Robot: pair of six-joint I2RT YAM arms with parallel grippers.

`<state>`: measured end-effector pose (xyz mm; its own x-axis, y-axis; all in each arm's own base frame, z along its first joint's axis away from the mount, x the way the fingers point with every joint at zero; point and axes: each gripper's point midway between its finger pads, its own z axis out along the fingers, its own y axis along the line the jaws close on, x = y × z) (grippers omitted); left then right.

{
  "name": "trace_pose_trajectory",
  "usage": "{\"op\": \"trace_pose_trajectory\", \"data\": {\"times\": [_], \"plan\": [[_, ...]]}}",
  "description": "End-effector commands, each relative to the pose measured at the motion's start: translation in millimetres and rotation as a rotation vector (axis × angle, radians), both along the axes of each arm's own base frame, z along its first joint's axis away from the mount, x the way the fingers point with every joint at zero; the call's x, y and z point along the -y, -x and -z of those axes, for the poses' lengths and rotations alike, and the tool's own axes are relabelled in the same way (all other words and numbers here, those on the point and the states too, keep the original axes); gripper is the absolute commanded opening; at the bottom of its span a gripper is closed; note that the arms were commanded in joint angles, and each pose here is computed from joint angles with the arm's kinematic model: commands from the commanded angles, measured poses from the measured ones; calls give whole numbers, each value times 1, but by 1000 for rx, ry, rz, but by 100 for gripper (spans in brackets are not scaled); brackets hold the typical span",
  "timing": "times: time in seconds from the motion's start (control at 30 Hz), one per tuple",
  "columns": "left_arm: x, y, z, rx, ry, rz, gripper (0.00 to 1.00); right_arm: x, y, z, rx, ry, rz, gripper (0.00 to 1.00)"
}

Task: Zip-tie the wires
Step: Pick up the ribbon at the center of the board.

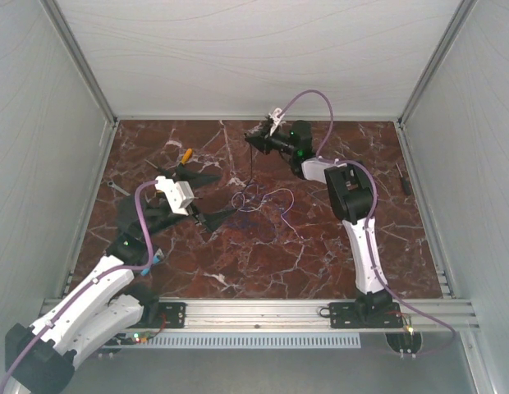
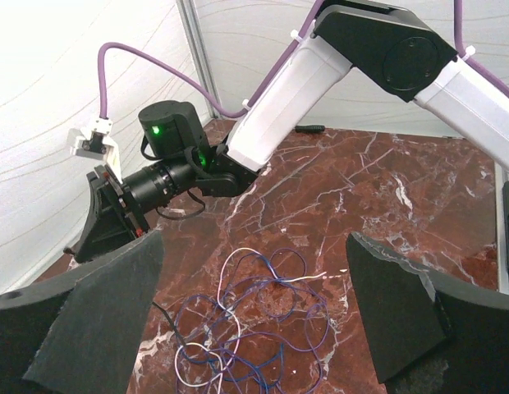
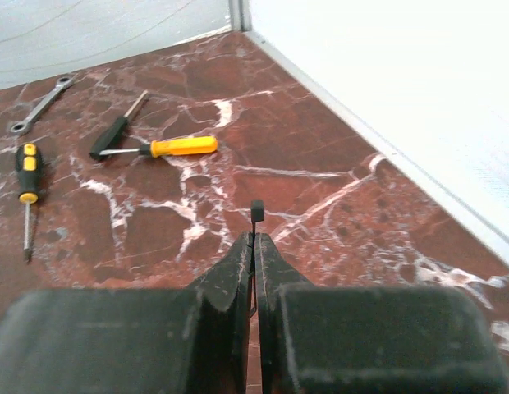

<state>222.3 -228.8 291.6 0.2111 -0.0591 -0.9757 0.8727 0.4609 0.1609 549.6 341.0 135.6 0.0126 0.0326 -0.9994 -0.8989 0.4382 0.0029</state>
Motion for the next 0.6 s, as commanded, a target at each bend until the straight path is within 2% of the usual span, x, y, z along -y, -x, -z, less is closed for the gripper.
{"op": "trace_pose_trajectory", "data": {"times": [0.0,0.13,0.3,0.57], "plan": [[0,6,-35,92,46,18,92,20,-25,-47,103,-110,65,0],[0,6,-35,92,45,20,92,29,-37,-59,128,-104,84,0],[0,6,-35,93,45,20,92,27,-44,-45,155,-32,68,0],[1,5,-33,83,42,25,92,-1,-2,2,181,125,-92,0]]}}
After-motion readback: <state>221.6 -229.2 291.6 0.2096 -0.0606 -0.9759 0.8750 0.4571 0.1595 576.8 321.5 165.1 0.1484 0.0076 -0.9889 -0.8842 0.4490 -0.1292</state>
